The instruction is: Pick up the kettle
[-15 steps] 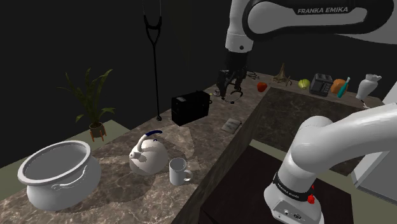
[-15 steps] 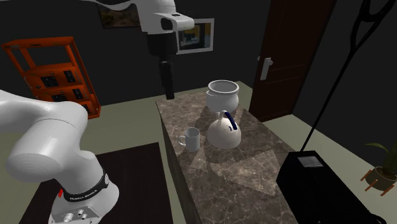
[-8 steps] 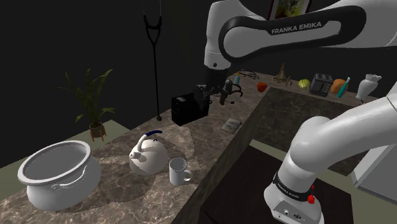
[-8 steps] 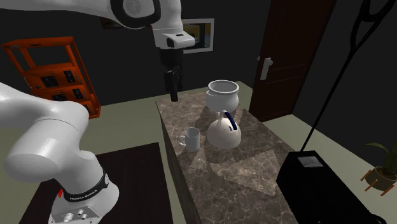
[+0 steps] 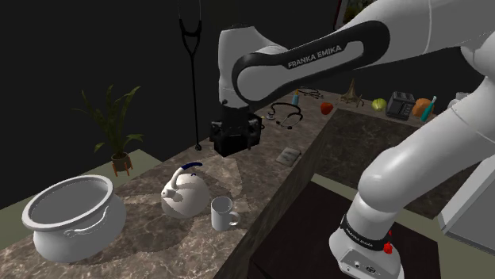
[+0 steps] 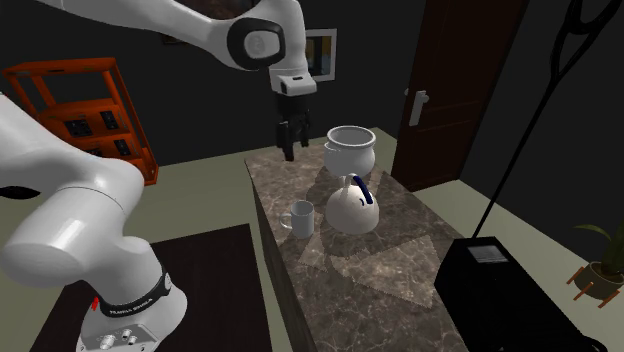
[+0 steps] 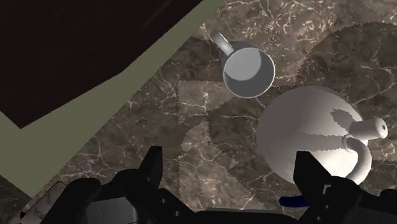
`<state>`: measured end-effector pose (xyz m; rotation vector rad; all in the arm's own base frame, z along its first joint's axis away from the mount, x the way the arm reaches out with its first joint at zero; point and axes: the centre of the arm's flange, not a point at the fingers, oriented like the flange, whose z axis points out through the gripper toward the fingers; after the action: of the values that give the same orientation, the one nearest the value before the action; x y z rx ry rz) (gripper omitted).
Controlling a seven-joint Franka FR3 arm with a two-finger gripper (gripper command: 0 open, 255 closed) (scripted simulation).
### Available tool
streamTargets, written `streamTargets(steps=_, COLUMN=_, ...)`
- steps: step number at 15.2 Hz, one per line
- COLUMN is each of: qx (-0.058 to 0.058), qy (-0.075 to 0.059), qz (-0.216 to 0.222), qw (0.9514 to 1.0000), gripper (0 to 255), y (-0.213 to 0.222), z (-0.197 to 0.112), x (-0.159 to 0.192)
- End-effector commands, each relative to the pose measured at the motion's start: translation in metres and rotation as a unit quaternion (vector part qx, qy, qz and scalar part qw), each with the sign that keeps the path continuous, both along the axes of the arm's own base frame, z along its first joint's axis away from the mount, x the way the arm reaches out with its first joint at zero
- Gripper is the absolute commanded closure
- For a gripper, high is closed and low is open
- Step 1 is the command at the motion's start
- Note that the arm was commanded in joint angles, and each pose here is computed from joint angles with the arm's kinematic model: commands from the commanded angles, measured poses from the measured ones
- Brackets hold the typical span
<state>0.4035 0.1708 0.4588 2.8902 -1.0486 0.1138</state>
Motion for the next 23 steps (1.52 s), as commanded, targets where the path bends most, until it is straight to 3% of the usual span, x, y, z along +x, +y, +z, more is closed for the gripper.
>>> streamTargets(steps=1, qx=0.003, qy=-0.004, qz=-0.041, qw=0.9992, gripper=0, y=0.014, z=-0.014, x=0.016)
streamTargets(steps=5, qx=0.006, qy=-0.011, qz=-0.115, qw=0.9933, gripper=0, y=0.039, z=-0.04, x=0.055)
streamTargets(steps=10, qx=0.009, qy=-0.019, qz=-0.206, qw=0.9783, gripper=0, y=0.06, z=-0.072, x=0.109)
streamTargets(steps=14, qx=0.012, qy=-0.026, qz=-0.278, qw=0.9602, gripper=0, y=0.071, z=-0.096, x=0.154)
streamTargets(steps=19, qx=0.015, qy=-0.034, qz=-0.365, qw=0.9301, gripper=0, y=0.074, z=-0.126, x=0.213)
streamTargets(steps=23, qx=0.015, qy=-0.034, qz=-0.366, qw=0.93, gripper=0, y=0.074, z=-0.142, x=0.213)
